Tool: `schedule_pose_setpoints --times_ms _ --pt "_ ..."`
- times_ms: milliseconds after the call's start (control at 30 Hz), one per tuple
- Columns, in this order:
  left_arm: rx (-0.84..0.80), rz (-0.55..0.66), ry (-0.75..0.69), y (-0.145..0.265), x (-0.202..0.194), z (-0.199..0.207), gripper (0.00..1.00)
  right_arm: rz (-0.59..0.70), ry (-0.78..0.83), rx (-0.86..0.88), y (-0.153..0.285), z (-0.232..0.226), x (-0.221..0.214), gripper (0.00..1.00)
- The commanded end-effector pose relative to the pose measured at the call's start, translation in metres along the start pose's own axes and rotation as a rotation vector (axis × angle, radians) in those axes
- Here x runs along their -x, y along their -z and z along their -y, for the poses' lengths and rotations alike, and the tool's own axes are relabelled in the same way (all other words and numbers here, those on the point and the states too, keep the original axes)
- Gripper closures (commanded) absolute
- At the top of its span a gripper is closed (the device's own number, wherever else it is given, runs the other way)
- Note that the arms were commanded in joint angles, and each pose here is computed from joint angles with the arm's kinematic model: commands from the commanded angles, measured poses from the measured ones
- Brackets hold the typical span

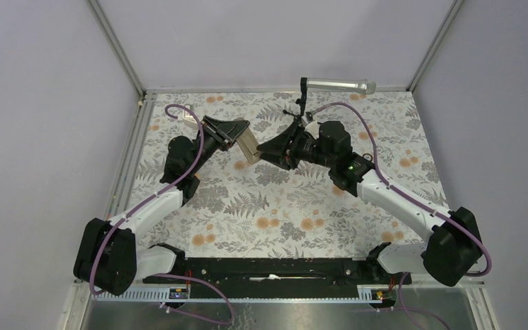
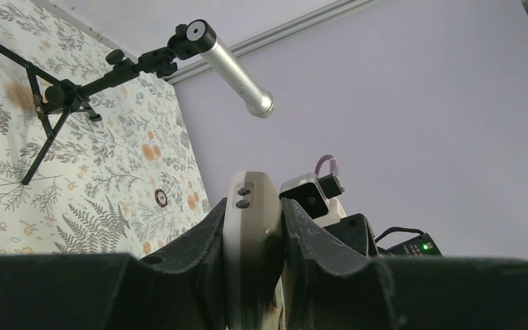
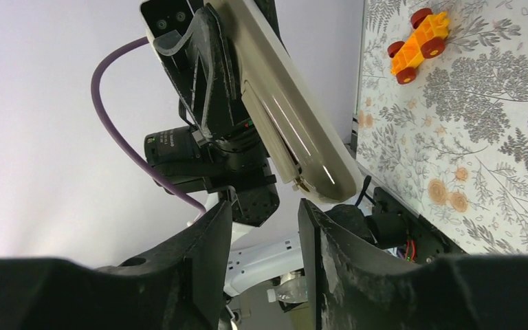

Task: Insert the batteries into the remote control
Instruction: Load the battery cover into the remote control.

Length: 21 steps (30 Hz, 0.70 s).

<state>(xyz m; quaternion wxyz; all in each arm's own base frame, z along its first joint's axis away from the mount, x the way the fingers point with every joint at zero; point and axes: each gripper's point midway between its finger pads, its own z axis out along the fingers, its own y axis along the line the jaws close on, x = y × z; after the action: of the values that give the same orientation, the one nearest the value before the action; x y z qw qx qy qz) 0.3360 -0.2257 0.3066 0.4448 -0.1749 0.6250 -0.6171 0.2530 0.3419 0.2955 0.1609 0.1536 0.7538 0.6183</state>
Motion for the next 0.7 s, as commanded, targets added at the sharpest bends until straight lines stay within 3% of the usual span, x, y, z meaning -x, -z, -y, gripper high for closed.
schedule_pose_setpoints --times_ms 0,667 --pt "-0.142 0.047 -0.032 -0.004 0.016 0.043 1.0 -0.026 -0.008 0.095 0.001 -0.03 -0.004 0.53" --pt "-0.16 0.038 0.014 -0.003 0.013 0.043 1.0 -0.008 -0.019 0.092 -0.018 -0.021 0.001 0.61"
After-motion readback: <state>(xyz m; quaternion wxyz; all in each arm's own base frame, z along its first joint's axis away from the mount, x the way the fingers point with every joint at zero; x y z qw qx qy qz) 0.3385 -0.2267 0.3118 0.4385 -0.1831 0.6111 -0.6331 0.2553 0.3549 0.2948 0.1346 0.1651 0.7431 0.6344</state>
